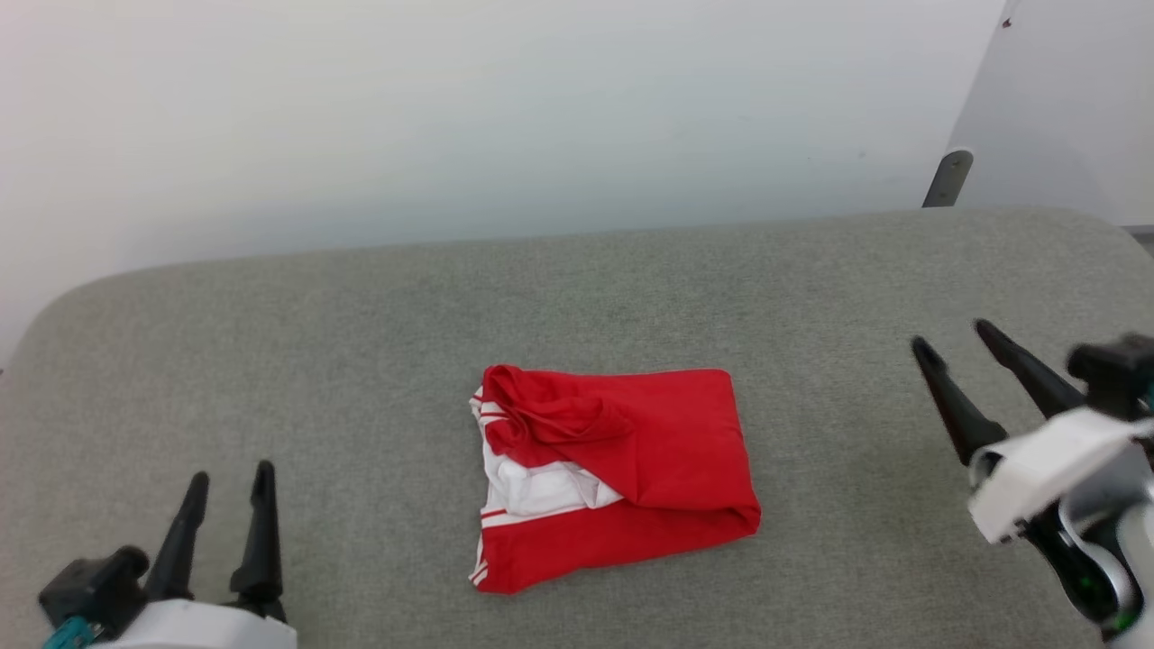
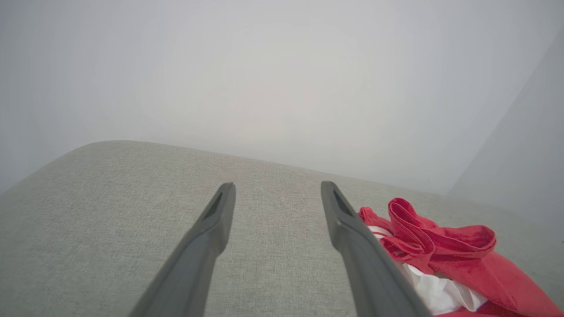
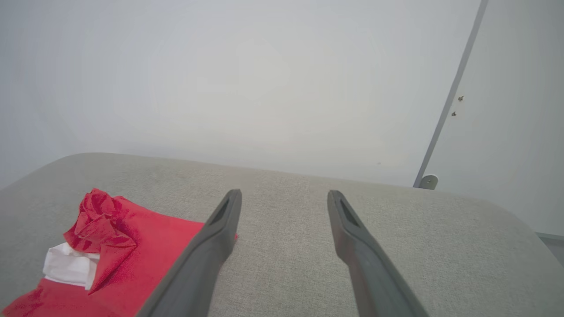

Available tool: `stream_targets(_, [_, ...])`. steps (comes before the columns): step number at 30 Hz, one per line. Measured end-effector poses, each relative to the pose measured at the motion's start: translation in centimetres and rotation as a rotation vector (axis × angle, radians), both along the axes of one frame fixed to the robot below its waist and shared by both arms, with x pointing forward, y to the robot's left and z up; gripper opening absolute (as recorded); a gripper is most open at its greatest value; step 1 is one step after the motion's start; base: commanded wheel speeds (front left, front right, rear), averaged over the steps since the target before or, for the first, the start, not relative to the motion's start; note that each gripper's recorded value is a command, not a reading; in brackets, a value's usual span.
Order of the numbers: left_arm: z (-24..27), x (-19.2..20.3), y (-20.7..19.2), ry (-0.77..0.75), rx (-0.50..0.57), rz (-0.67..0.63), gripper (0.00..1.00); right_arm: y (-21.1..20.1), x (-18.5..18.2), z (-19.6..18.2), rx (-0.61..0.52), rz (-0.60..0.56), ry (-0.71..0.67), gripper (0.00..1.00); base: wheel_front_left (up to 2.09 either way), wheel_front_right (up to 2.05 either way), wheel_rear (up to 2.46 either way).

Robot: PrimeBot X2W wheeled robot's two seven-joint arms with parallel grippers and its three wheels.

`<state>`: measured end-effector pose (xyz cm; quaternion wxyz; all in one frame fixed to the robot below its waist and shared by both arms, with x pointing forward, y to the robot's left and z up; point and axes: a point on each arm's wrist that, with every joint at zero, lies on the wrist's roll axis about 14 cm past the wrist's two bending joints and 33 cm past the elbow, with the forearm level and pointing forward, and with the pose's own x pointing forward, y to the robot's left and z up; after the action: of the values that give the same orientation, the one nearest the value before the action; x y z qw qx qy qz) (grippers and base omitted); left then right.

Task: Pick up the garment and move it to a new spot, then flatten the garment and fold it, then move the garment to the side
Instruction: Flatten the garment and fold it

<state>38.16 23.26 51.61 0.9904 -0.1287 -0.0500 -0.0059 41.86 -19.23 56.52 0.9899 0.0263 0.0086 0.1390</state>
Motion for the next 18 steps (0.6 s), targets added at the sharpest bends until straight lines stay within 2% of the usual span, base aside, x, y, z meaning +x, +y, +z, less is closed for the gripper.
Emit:
stream_targets(9, [-0.2, -1.3, 1.1, 0.009, 0.033, 0.021, 1.0, -4.0, -3.2, -2.2, 0.04, -0.132, -0.006, 1.0, 0.0, 0.0, 0.0])
stream_targets(18, [-0.4, -1.9, 1.8, 0.016, 0.048, 0.039, 1.0, -5.0, -4.9, -3.5, 0.053, -0.187, 0.007, 1.0, 0.0, 0.0, 0.0])
